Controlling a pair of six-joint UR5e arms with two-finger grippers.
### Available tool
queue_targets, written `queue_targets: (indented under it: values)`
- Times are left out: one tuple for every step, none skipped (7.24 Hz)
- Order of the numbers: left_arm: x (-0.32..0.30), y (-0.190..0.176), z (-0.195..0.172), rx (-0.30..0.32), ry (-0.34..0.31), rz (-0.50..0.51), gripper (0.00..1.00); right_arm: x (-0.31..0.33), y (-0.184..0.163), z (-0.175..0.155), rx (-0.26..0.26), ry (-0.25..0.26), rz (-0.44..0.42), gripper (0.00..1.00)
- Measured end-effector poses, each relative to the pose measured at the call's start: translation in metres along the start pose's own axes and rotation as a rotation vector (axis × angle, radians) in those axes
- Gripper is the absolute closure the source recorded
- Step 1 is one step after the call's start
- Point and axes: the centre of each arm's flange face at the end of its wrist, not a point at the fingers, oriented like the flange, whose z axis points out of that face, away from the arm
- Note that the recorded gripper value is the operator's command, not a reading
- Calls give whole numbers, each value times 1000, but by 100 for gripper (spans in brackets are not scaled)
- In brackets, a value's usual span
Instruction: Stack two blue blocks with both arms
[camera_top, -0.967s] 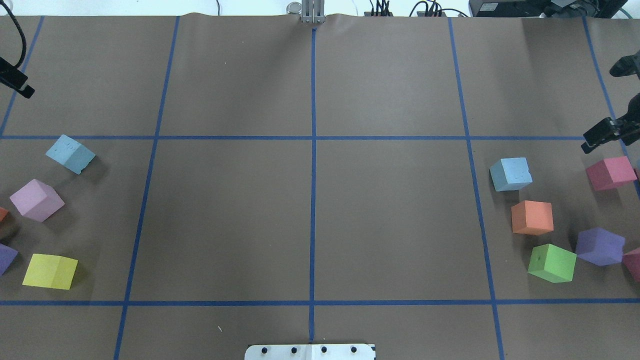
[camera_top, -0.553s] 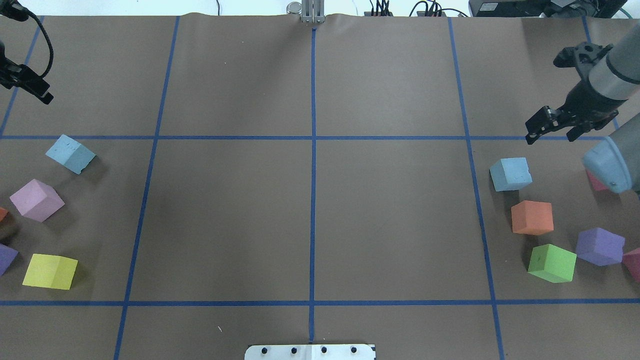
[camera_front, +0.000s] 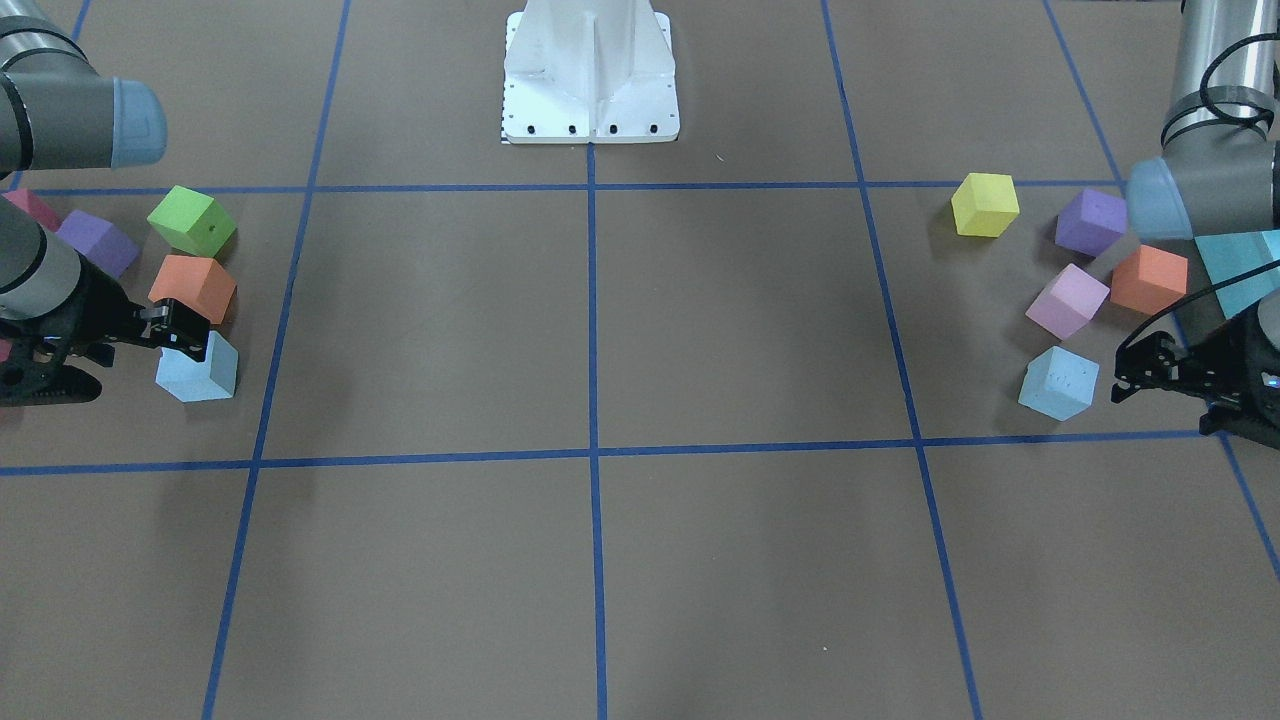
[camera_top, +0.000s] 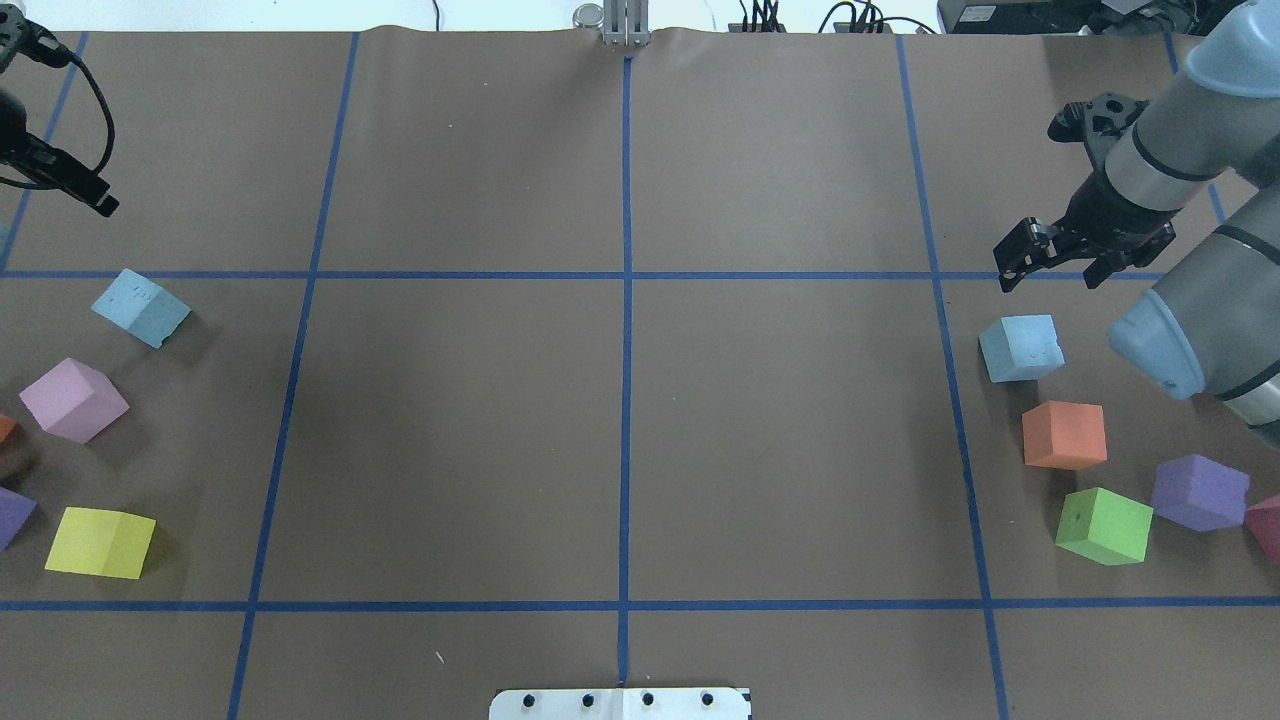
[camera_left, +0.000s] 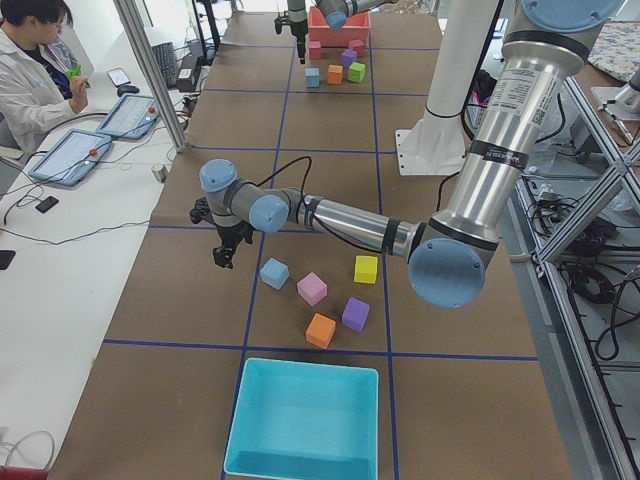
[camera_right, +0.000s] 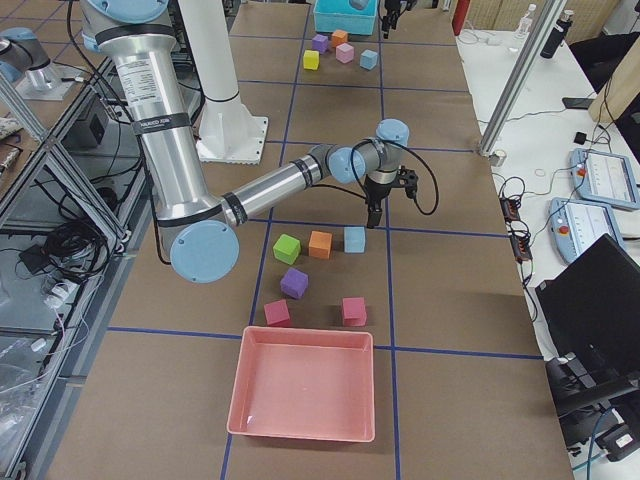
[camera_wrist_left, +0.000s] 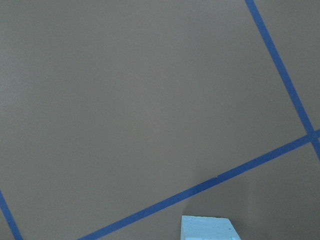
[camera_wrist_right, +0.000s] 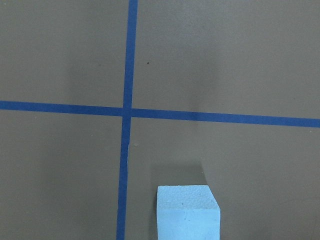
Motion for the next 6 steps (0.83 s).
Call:
queue_targets:
  values:
    - [-2, 9, 8, -5, 2, -9, 2, -2, 3, 5, -2, 10, 7, 0]
    - [-2, 15, 14, -9, 3, -19, 2, -2, 5, 10, 1, 21, 4, 0]
    - [0, 21, 22, -7, 7, -24, 2, 5, 9, 19, 16, 21, -9, 0]
    - [3, 28, 31, 0, 13, -31, 2, 14, 12, 30, 38, 10, -19, 0]
    - [8, 33, 39, 8, 16, -38, 2, 18, 14, 40, 52, 0, -15, 0]
    - [11, 36, 45, 11, 13, -42, 2, 13, 17, 49, 61, 4, -4, 0]
